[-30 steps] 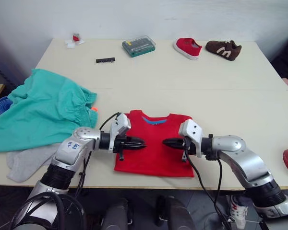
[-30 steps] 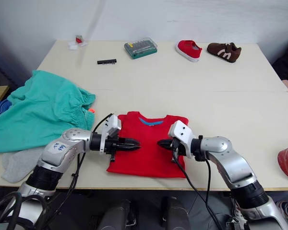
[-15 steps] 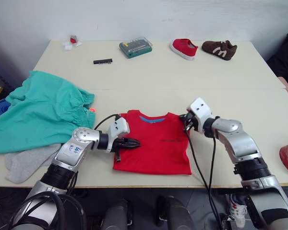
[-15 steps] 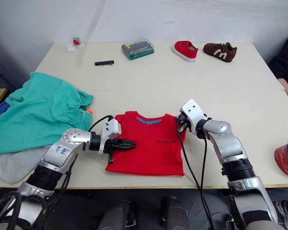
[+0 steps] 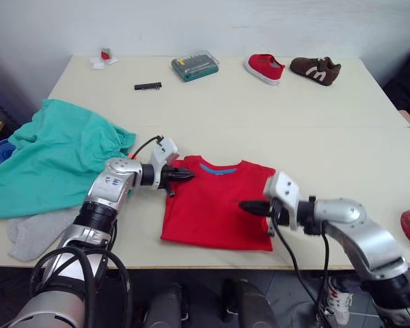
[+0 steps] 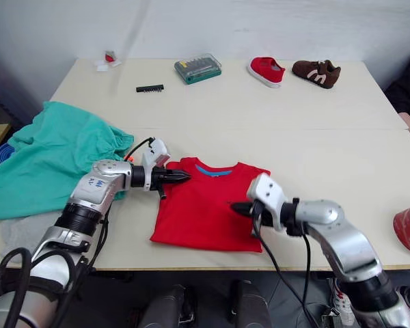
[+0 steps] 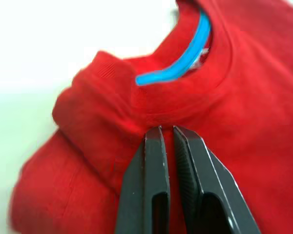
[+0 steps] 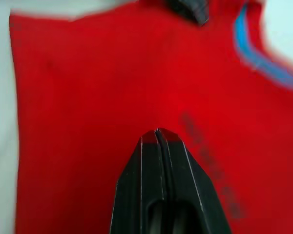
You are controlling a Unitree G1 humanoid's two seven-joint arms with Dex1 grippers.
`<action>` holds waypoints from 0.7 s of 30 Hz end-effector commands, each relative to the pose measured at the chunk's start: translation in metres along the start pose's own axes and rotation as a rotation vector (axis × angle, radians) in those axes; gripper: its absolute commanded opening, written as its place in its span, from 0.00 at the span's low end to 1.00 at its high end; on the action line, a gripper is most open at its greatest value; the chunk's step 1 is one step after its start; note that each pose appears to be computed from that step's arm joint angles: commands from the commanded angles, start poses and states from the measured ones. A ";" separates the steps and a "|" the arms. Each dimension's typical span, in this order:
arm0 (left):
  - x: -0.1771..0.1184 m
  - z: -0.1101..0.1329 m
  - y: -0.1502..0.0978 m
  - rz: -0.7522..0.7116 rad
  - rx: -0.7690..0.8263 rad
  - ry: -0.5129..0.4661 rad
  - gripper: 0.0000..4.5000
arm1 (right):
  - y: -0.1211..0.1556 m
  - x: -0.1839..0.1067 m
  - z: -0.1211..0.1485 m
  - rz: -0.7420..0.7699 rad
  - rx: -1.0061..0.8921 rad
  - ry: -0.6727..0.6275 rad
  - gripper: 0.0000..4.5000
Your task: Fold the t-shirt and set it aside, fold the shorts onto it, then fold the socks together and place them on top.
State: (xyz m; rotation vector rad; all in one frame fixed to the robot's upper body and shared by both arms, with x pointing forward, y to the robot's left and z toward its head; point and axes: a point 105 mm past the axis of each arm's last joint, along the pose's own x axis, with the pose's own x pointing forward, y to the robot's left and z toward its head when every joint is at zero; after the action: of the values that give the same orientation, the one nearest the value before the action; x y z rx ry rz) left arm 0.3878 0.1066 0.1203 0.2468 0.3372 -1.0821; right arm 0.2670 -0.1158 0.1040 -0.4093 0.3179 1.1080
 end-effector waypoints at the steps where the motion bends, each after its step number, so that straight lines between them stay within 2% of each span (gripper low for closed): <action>1: -0.005 -0.005 0.016 0.055 0.040 0.041 0.09 | 0.011 -0.005 0.004 0.019 -0.075 0.014 0.00; 6: -0.017 -0.003 0.036 0.130 0.049 0.039 0.09 | 0.019 -0.022 -0.011 -0.001 -0.038 0.083 0.00; 10: -0.030 0.011 0.041 0.131 0.090 -0.009 0.09 | 0.024 -0.038 -0.008 -0.022 0.022 0.052 0.00; 13: -0.042 0.041 0.020 -0.011 0.130 -0.137 0.09 | 0.014 -0.054 0.004 -0.103 0.180 -0.038 0.00; 15: -0.050 0.056 0.002 -0.104 0.158 -0.195 0.09 | 0.005 -0.063 0.004 -0.156 0.258 -0.042 0.00; 18: -0.068 0.074 -0.031 -0.271 0.164 -0.287 0.09 | -0.007 -0.075 -0.002 -0.179 0.473 -0.052 0.00; 19: -0.074 0.078 -0.041 -0.315 0.158 -0.304 0.12 | -0.010 -0.078 -0.004 -0.175 0.542 -0.062 0.00; 21: -0.083 0.080 -0.051 -0.339 0.166 -0.301 0.22 | -0.013 -0.080 -0.008 -0.157 0.663 -0.069 0.08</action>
State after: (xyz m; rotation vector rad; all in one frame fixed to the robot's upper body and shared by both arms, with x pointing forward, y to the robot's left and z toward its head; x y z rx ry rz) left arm 0.3291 0.1237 0.2093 0.1706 0.0660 -1.4235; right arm 0.2481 -0.1867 0.1332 0.1242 0.5322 0.7987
